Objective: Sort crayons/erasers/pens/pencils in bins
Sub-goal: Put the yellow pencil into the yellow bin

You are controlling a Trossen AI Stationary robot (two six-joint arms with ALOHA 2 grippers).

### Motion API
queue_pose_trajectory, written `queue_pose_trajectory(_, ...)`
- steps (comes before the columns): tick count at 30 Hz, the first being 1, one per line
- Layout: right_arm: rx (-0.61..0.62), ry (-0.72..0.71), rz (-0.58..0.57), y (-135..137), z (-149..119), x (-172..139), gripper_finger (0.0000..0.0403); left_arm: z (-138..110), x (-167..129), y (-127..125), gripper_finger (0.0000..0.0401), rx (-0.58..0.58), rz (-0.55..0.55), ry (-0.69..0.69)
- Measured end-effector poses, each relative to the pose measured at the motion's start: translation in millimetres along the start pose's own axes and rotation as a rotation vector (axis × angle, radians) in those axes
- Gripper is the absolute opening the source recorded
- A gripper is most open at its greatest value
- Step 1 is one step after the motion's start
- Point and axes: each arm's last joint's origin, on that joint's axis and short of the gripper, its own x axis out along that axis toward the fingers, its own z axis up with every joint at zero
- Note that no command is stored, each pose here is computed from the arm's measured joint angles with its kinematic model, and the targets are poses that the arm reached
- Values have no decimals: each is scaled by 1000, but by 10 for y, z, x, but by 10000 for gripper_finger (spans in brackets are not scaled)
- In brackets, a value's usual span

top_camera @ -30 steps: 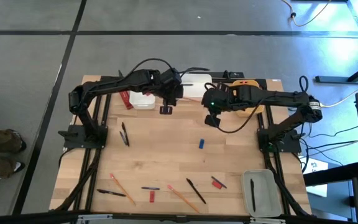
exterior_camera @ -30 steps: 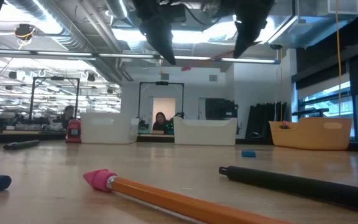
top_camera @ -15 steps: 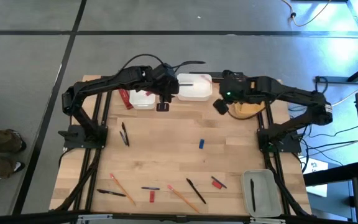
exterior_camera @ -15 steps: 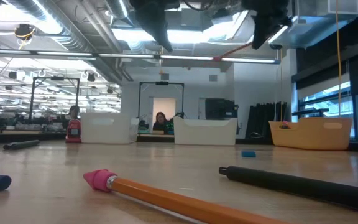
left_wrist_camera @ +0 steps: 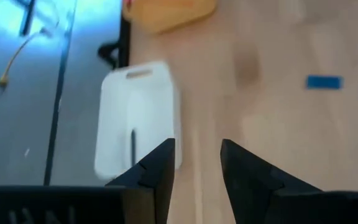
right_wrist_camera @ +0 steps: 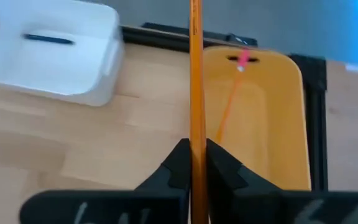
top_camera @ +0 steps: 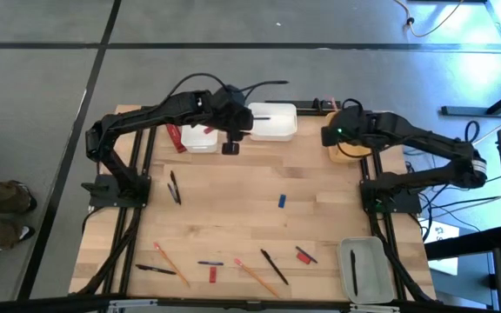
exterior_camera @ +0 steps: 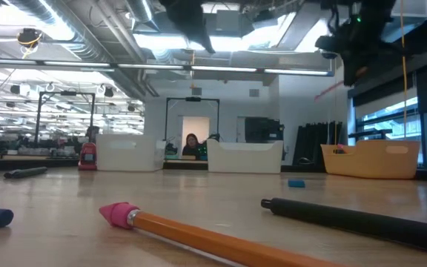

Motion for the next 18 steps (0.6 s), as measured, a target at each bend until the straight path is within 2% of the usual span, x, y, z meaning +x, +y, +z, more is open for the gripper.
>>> queue_pose_trajectory(7,70,42,-88,-105,-136,359,27,93,-6,-4,122,62,-96,-148)
queue_pose_trajectory(13,106,47,-112,-175,-214,654,27,105,-8,0,122,64,-100,-165)
queue_pose_trajectory(18,119,147,-103,-257,-295,813,26,105,-6,0,122,54,-101,-164)
